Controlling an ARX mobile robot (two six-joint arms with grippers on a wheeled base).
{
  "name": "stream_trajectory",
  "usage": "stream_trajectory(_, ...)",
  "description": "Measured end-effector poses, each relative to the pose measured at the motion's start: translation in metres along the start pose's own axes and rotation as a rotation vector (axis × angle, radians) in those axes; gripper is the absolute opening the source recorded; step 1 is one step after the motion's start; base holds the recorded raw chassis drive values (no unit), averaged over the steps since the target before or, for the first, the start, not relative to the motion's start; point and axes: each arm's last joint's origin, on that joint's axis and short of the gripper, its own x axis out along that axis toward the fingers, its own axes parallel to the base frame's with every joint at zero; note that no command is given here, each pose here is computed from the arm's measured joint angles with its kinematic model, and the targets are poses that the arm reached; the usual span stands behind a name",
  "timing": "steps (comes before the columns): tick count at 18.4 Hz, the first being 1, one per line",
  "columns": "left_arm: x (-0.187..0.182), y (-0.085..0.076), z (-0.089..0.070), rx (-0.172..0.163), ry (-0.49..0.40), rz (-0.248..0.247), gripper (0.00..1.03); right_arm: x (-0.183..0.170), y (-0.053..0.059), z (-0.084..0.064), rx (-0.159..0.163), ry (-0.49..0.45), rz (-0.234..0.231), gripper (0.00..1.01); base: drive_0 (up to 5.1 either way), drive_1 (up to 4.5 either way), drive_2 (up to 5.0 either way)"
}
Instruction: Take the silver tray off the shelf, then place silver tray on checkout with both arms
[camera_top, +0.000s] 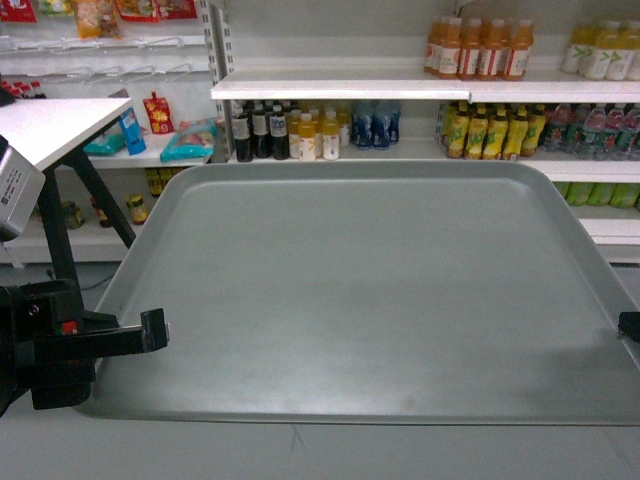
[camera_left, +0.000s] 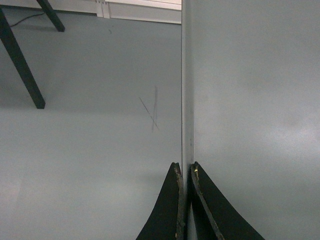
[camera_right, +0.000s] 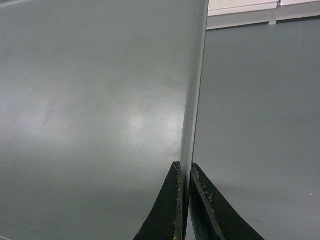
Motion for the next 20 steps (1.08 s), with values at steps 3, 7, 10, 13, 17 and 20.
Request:
stream_trajectory(3,0.0000,-0.0001,0.0002,-0.001,-0.002,-0.001,0.03,-0.0002,0.0001,0.0004,-0.001,-0.003,0.001,0.03,-4.6,3.94,0.9)
stream_trajectory(7,0.0000,0.0000,0.0003,-0.001,-0.003,0.000,0.03,-0.0005,0.0003,0.0009,-0.001,-0.007,0.001,0.03,-4.8,2.80,2.3)
stream_trajectory(10,0.0000,0.0001,0.0002,-0.001,-0.002,0.000,0.03,-0.0005,0.0002,0.0007,-0.001,-0.004,0.001,0.03,-5.1,2.35,2.4)
stream_trajectory(13,0.0000,0.0000,0.0004,-0.001,-0.004,0.000,0.03,-0.0005,0.0001,0.0007,-0.001,-0.004,0.000,0.03,-5.0,2.44,2.4)
stream_trajectory(17,0.0000,0.0001,0.0001,0.000,-0.001,0.000,0.03,-0.0005,0.0002,0.0007,-0.001,-0.004,0.001,0.03,-5.0,2.47,2.5)
stream_trajectory(20,0.0000,0.0001,0.0000,0.000,0.000,0.001,0.03,-0.0004,0.0001,0.0006,0.000,-0.004,0.001,0.03,-5.1,2.33,2.3)
